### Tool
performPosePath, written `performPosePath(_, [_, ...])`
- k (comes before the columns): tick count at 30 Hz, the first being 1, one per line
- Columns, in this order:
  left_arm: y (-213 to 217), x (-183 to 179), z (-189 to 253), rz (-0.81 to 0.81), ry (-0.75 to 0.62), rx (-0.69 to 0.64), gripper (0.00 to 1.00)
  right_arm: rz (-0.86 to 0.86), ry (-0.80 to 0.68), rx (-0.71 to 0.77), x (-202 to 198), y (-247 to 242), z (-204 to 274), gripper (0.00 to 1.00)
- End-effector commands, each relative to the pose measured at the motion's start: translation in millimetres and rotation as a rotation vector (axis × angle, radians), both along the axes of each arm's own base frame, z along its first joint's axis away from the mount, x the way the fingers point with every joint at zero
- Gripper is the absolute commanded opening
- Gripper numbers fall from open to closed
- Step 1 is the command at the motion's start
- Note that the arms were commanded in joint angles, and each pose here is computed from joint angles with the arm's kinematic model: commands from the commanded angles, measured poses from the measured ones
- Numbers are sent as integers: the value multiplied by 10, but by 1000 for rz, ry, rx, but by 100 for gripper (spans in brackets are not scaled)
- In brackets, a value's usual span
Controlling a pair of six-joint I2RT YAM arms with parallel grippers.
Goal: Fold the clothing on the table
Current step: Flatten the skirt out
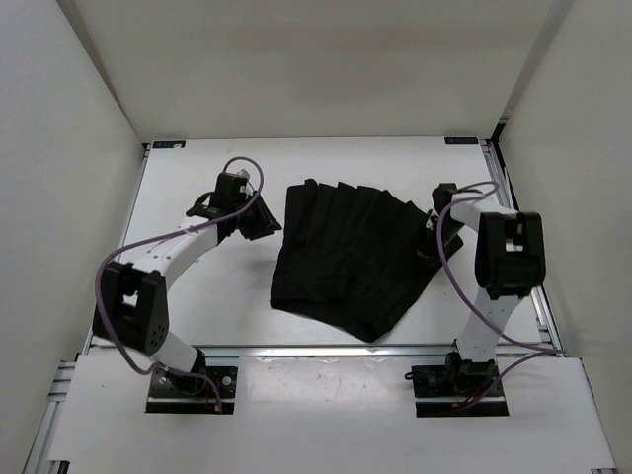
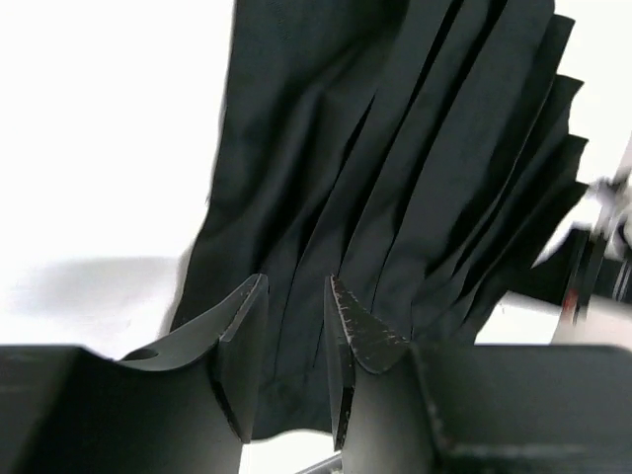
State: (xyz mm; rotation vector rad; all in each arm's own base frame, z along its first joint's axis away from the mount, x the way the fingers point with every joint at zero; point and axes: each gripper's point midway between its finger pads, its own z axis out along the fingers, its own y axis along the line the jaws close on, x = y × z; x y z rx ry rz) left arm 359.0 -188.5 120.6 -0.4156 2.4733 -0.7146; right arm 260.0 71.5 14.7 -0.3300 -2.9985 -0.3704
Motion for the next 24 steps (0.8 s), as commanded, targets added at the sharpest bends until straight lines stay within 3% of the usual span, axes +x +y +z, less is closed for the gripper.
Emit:
performPosePath(1, [120, -344, -168, -9, 63, 21, 41, 43, -141, 3, 709, 12, 111, 0])
performPosePath(6, [283, -634, -375, 15, 104, 28, 44, 70, -263, 39, 1529, 152, 165, 1])
performPosePath(8, [318, -729, -469, 16, 128, 34, 44, 87, -392, 79, 1884, 260, 320, 0])
performPosePath(12, [283, -842, -541, 2, 153, 39, 45, 48, -550, 217, 2138, 438, 664, 0])
performPosePath(16, [248, -897, -572, -6, 154, 28, 45, 50, -538, 139, 1900, 426, 895, 0])
performPosePath(24, [257, -1106, -718, -37, 204, 77, 47, 94, -394, 26, 1002, 227, 635, 0])
